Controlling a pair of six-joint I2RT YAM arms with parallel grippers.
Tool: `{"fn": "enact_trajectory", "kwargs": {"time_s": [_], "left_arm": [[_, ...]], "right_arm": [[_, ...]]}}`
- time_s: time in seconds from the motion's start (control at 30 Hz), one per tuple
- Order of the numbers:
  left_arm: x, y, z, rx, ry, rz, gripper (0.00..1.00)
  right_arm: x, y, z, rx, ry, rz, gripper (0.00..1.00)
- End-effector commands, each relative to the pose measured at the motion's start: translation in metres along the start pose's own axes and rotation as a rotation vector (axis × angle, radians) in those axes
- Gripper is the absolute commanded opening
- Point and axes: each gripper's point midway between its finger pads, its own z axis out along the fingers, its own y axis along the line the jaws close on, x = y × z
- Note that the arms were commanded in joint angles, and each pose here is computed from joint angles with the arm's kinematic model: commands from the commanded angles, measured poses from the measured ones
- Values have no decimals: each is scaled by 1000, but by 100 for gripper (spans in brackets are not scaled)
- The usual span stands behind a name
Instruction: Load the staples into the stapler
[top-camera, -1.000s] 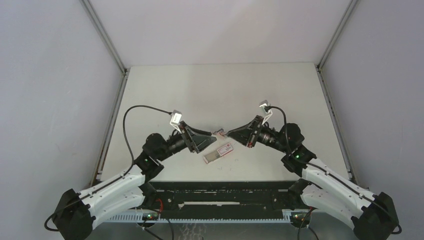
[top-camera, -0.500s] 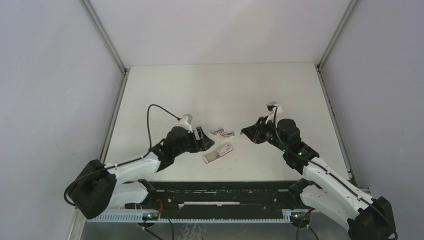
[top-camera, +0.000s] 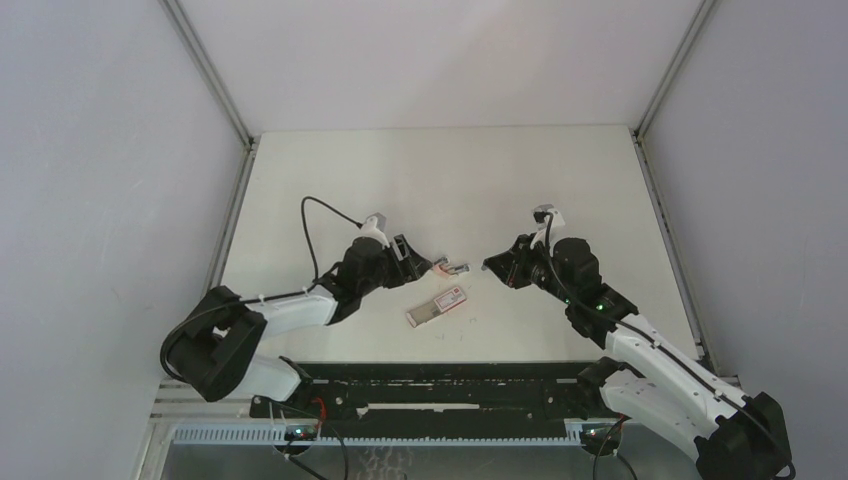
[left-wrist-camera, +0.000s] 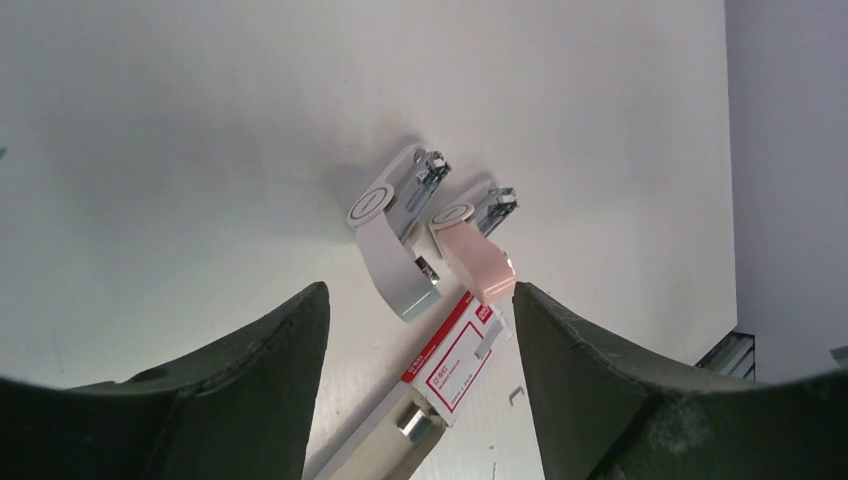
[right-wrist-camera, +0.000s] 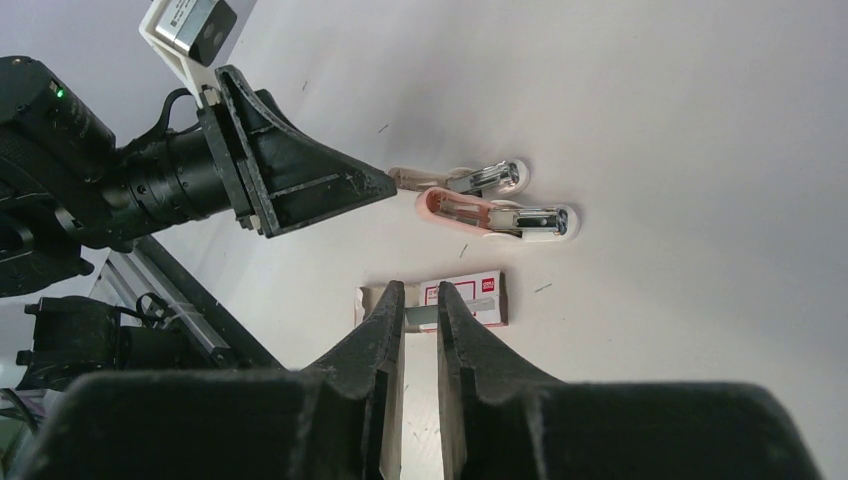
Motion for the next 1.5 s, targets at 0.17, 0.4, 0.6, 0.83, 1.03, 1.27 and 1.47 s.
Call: {"fn": "enact_trajectory", "kwargs": {"time_s": [0.17,0.4,0.6,0.83,1.03,1.27,1.47], "left_arm": [[-26,-17,18,20,-56,-19,62],[-25,-8,25,-18,-58,-21,51],[-26,-2,27,-42,-57,-21,36],[-36,3,16,-52,-78,-28,12],[-46,15,-7,-77,-81,6,0],[-46,10,-53,-95,35,257,0],[-7,-23,-84,69,228,400,0]], "right_arm": [[-15,6,-2,-20,-54,-25,9],[-12,4,-2,-18,-47,-24,9],[-8,1,-4,-11,-47,-20,9],[-7,-2,-7,2,-47,-21,9],[-8,-3,-9,6,-52,-28,9],[-5,-1,-16,-11,-37,-64,9],[16,15,-21,-80,42,-151,9]]}}
